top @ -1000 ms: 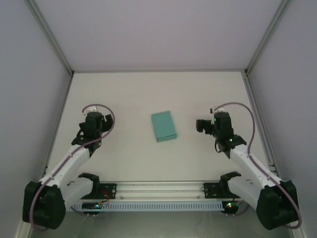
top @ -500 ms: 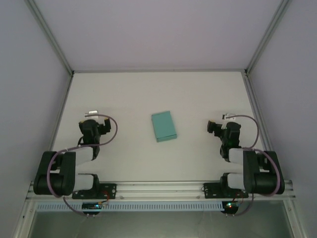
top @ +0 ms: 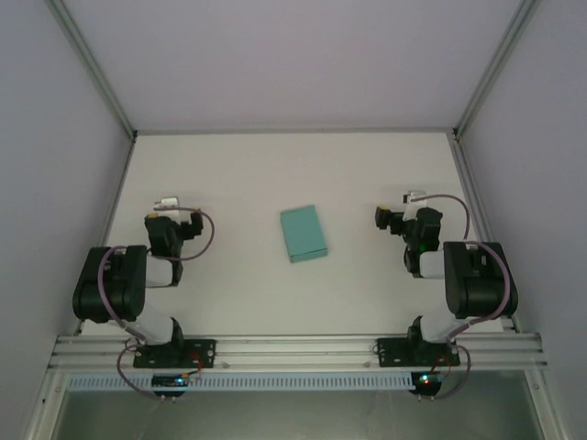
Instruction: Assemble paper box
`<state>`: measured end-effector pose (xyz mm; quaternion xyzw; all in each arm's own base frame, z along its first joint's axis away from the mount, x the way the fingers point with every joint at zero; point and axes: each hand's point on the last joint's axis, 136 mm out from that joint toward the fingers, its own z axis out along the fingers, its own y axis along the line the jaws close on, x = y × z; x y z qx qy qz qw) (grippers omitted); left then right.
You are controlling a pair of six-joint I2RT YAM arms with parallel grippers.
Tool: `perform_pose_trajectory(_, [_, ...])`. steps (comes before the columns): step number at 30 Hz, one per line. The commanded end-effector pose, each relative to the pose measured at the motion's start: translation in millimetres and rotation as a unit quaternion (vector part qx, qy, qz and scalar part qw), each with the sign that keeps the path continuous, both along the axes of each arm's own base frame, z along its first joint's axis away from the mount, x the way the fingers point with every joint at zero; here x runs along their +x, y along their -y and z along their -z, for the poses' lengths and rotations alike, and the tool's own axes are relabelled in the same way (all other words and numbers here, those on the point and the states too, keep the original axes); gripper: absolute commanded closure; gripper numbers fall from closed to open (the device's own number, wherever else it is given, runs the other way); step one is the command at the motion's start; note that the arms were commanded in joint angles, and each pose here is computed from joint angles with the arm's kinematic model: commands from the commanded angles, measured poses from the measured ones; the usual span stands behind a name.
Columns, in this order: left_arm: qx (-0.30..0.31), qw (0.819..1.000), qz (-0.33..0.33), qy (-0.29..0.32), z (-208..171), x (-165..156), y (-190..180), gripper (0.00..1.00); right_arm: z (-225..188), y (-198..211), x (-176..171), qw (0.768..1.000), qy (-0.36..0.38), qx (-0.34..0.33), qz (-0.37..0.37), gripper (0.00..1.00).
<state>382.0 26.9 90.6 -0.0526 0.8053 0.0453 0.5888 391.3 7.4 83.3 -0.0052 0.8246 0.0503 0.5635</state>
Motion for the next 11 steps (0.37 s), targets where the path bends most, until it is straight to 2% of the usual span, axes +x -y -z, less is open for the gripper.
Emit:
perform_pose_trajectory(1, [-0.003,1.000,-0.016,0.004,-7.9,9.2,-3.7,0.01,0.7,2.6,-0.1,1.000,-0.004,-0.004,0.008,0.01])
perform_pose_trajectory(11, [-0.001,1.000,-0.008,0.003,-7.5,8.3,-0.9,0.01,-0.1,5.3,0.5,1.000,-0.004,-0.010,0.016,0.01])
